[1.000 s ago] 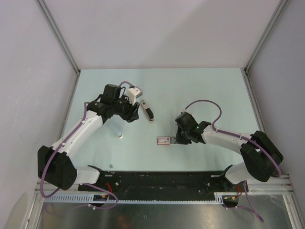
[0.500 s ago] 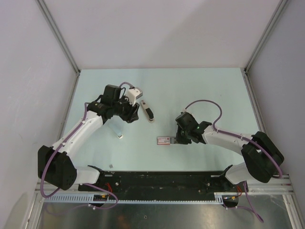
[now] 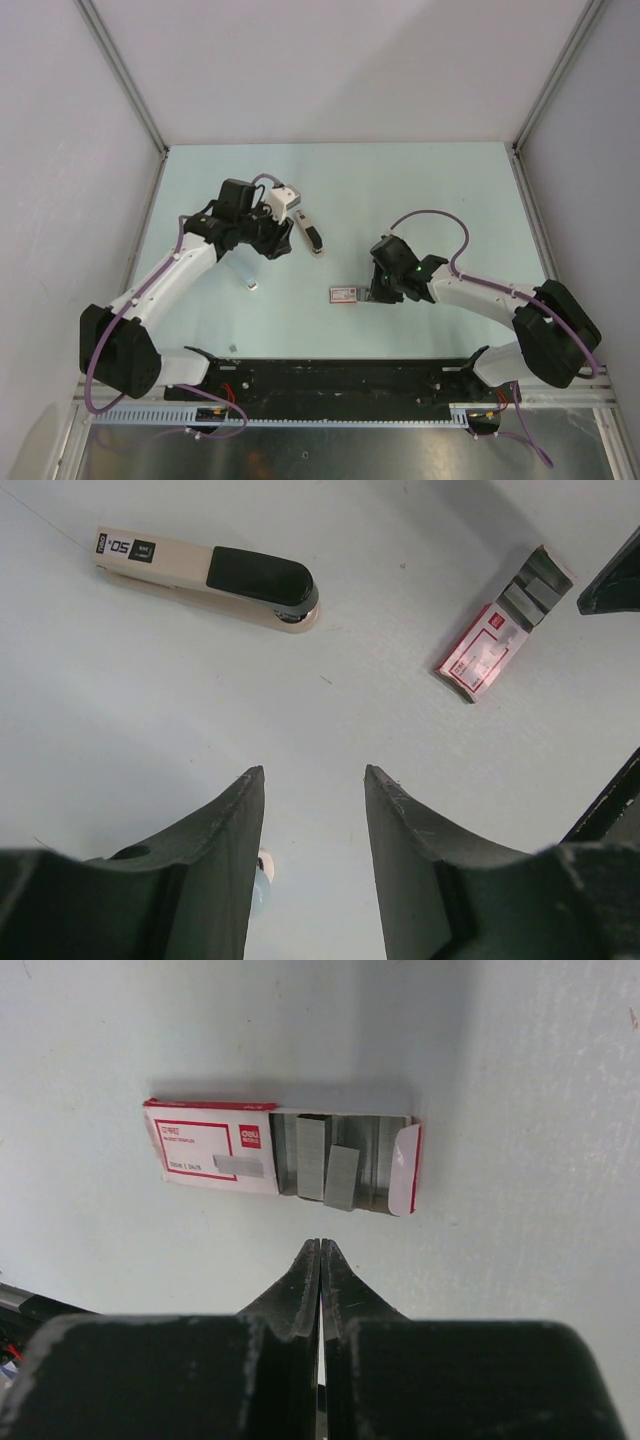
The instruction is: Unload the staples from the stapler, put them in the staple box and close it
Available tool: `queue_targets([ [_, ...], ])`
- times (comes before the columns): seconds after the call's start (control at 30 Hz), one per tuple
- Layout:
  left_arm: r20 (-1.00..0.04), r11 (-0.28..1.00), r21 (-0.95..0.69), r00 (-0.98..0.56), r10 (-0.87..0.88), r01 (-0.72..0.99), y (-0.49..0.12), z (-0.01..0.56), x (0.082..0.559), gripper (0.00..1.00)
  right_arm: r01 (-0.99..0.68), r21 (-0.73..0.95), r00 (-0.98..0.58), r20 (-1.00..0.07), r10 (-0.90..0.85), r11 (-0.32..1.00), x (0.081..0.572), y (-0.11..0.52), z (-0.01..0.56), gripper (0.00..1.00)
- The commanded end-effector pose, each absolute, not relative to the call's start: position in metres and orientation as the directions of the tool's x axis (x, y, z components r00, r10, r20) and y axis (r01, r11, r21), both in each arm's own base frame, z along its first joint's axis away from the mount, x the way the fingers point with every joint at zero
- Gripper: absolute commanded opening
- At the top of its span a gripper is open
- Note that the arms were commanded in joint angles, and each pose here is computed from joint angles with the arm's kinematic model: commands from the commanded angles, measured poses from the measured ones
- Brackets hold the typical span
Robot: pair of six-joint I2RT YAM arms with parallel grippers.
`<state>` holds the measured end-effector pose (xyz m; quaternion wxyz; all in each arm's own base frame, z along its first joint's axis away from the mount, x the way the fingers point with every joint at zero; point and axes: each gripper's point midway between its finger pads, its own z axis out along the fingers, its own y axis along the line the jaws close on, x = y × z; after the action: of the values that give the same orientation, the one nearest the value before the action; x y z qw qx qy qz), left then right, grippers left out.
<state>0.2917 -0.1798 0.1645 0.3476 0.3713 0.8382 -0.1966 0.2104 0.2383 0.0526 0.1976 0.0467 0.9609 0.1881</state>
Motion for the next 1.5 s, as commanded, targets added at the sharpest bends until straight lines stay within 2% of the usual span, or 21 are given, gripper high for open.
queue_targets([
  [0.0, -0.739, 0.589, -0.027, -0.413, 0.532, 0.808, -0.183, 0.164, 0.29, 0.5, 0.031, 0.378, -0.928, -0.334, 0.168, 0.925, 0.202, 0.236, 0.044, 0.0],
  [0.43, -0.735, 0.585, -0.026, -0.412, 0.539, 0.811, -0.182, 0.16, 0.289, 0.49, 0.048, 0.407, -0.933, -0.308, 0.186, 0.912, 0.204, 0.239, 0.035, 0.0],
  [0.73, -0.716, 0.541, -0.036, -0.399, 0.573, 0.841, -0.19, 0.148, 0.28, 0.5, 0.006, 0.469, -0.921, -0.341, 0.187, 0.883, 0.216, 0.245, 0.052, 0.0],
  [0.83, -0.692, 0.491, -0.014, -0.362, 0.624, 0.871, -0.198, 0.137, 0.275, 0.5, -0.024, 0.526, -0.903, -0.377, 0.207, 0.85, 0.224, 0.241, 0.079, 0.08],
  [0.93, -0.66, 0.435, 0.005, -0.324, 0.678, 0.901, -0.208, 0.123, 0.273, 0.5, -0.009, 0.567, -0.887, -0.385, 0.256, 0.824, 0.232, 0.226, 0.099, 0.24],
  [1.03, -0.625, 0.38, 0.02, -0.285, 0.726, 0.925, -0.218, 0.109, 0.273, 0.5, 0.049, 0.559, -0.885, -0.36, 0.296, 0.827, 0.236, 0.205, 0.092, 0.34],
  [1.27, -0.545, 0.273, 0.05, -0.202, 0.814, 0.961, -0.238, 0.08, 0.267, 0.48, 0.158, 0.636, -0.909, -0.206, 0.363, 0.755, 0.226, 0.193, 0.05, 0.36],
  [1.47, -0.513, 0.238, 0.06, -0.175, 0.84, 0.969, -0.251, 0.064, 0.268, 0.47, 0.182, 0.703, -0.91, -0.144, 0.388, 0.688, 0.225, 0.199, 0.039, 0.35],
])
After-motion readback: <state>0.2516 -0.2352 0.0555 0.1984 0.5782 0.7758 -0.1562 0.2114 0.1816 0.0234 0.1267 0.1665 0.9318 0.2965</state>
